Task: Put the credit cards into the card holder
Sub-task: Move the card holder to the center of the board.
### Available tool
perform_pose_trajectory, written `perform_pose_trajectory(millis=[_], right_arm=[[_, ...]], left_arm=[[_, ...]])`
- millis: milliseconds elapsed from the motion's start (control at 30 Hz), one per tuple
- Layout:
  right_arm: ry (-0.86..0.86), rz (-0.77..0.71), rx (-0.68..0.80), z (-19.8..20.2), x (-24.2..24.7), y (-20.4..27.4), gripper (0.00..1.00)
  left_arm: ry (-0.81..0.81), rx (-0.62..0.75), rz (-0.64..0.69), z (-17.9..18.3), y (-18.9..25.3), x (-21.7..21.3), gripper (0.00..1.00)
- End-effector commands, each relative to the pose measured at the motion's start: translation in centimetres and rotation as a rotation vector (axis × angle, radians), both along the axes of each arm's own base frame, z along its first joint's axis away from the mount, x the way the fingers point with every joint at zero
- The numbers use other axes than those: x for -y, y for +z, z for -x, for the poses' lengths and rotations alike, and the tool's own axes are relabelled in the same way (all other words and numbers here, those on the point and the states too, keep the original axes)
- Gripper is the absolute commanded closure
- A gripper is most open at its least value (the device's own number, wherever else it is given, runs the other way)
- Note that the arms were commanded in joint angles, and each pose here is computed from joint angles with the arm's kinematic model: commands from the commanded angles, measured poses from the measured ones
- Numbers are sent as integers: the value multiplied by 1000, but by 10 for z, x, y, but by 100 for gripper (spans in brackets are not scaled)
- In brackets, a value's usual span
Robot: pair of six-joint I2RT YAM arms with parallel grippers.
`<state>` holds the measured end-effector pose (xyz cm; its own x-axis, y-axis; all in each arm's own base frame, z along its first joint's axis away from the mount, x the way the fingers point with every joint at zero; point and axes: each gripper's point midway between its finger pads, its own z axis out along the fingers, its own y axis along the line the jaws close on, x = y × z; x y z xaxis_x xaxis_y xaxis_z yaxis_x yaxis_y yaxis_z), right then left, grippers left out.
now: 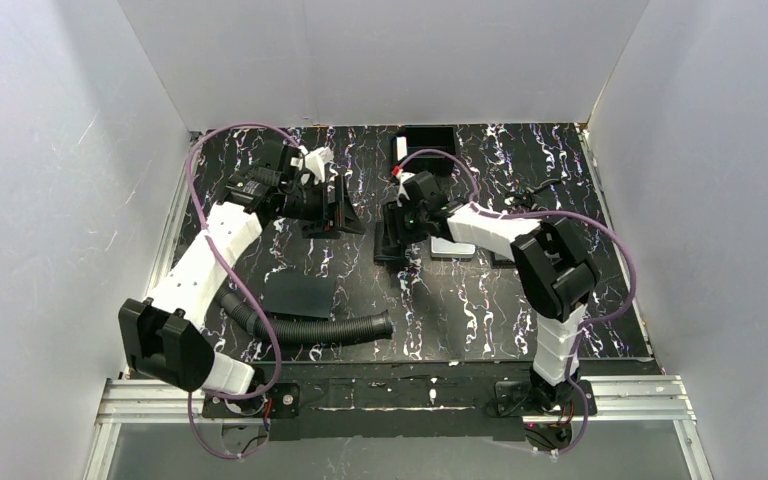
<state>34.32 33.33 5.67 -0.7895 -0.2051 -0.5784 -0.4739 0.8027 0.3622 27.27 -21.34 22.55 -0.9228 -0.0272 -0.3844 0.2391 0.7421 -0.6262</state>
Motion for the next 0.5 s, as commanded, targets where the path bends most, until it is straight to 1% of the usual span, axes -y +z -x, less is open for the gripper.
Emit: perform_pose_trajectory(millis=[0, 100, 233, 400, 467], right_arm=[[92, 35, -95, 29, -35, -34, 42], [110, 7, -88, 27, -67, -36, 42], [120, -111, -73, 29, -136, -33, 41], [120, -199, -94, 39, -183, -33, 39], [121, -254, -96, 38, -197, -24, 38]], left_arm=[[49, 103, -70, 6, 23, -20, 29], [83, 140, -94, 6, 32, -28, 27], [136, 221, -107, 11, 55, -40, 24], [199, 311, -133, 18, 76, -57, 21], [230, 353, -142, 21, 86, -65, 19]])
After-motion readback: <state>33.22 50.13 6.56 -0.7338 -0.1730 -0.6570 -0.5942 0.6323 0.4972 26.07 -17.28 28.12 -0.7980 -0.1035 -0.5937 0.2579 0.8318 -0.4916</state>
